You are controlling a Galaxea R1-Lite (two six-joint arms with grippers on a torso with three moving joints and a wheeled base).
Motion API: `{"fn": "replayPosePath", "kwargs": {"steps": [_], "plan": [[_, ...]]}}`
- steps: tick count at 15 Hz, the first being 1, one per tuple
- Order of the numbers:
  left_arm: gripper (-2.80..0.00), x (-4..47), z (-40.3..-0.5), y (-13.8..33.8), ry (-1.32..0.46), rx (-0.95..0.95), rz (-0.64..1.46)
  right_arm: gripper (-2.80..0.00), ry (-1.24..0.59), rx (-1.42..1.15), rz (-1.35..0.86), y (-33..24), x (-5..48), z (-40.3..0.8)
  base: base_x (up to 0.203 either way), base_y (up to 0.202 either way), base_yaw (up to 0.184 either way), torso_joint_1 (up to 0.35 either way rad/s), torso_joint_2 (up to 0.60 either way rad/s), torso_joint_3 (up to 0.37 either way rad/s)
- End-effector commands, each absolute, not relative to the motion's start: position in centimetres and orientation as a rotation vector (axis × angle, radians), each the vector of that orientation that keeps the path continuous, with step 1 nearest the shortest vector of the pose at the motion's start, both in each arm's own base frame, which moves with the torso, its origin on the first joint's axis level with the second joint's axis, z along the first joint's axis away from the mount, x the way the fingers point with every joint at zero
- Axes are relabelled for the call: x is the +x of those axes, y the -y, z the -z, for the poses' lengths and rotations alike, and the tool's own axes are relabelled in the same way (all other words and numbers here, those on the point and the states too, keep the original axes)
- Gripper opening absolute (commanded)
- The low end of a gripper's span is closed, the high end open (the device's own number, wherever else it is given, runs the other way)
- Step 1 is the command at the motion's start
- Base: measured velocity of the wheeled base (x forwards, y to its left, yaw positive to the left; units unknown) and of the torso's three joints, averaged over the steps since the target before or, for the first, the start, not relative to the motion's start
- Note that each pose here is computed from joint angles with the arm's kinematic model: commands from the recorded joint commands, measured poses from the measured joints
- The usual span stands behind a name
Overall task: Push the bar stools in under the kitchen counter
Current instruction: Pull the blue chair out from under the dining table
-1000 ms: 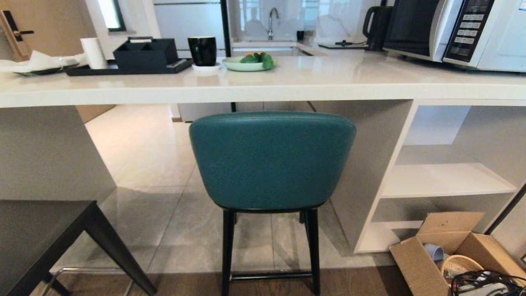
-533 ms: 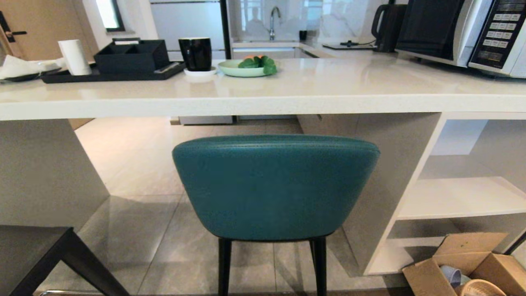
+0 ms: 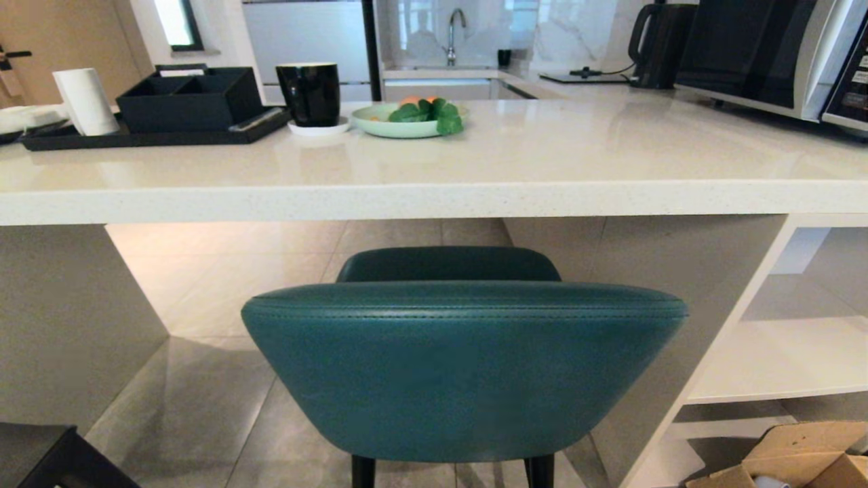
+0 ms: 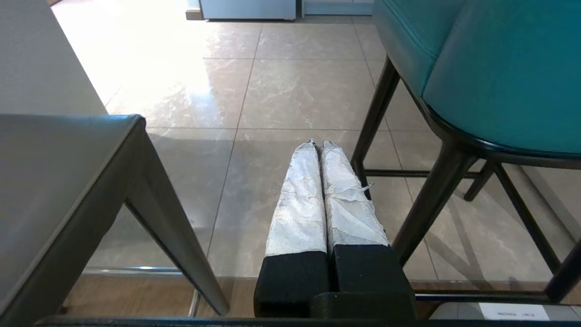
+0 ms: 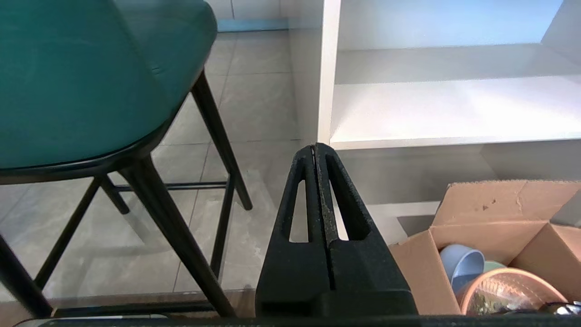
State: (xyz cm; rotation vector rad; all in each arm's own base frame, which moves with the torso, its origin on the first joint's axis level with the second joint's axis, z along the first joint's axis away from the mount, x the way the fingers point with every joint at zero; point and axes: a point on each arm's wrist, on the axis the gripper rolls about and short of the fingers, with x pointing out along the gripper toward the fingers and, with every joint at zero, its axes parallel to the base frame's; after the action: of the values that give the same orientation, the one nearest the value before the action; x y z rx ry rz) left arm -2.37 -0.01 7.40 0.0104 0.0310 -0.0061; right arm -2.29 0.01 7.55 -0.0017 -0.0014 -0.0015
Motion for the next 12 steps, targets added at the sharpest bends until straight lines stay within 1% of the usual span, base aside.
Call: {"fn": "replayPosePath", "kwargs": {"steps": [1,6,10,12], "plan": [[-2.80,-2.37,-7.41,0.01,-0.032,0.011,0.006,-2.80,-0.001,-0.002,0.002,-0.01,-2.27,-7.51,0.000,0.000,0.000,0.000,0.00,0.000],[-2.80,-2.38,-7.40,0.01,-0.031,0.011,0.006,-2.80,-0.002,-0.003,0.002,-0.01,-2.27,-7.51,0.000,0.000,0.000,0.003,-0.01,-0.006],[-2.80,-2.37,-7.41,0.01,-0.032,0.011,0.006,-2.80,-0.002,-0.003,0.002,-0.01,-2.27,-7.51,0.000,0.000,0.000,0.065,-0.24,-0.246],[-2.80,-2.37,-7.41,0.01,-0.032,0.011,0.006,-2.80,0.000,-0.002,0.002,-0.01,-2.28,-7.50,0.000,0.000,0.000,0.187,-0.54,-0.293]]}}
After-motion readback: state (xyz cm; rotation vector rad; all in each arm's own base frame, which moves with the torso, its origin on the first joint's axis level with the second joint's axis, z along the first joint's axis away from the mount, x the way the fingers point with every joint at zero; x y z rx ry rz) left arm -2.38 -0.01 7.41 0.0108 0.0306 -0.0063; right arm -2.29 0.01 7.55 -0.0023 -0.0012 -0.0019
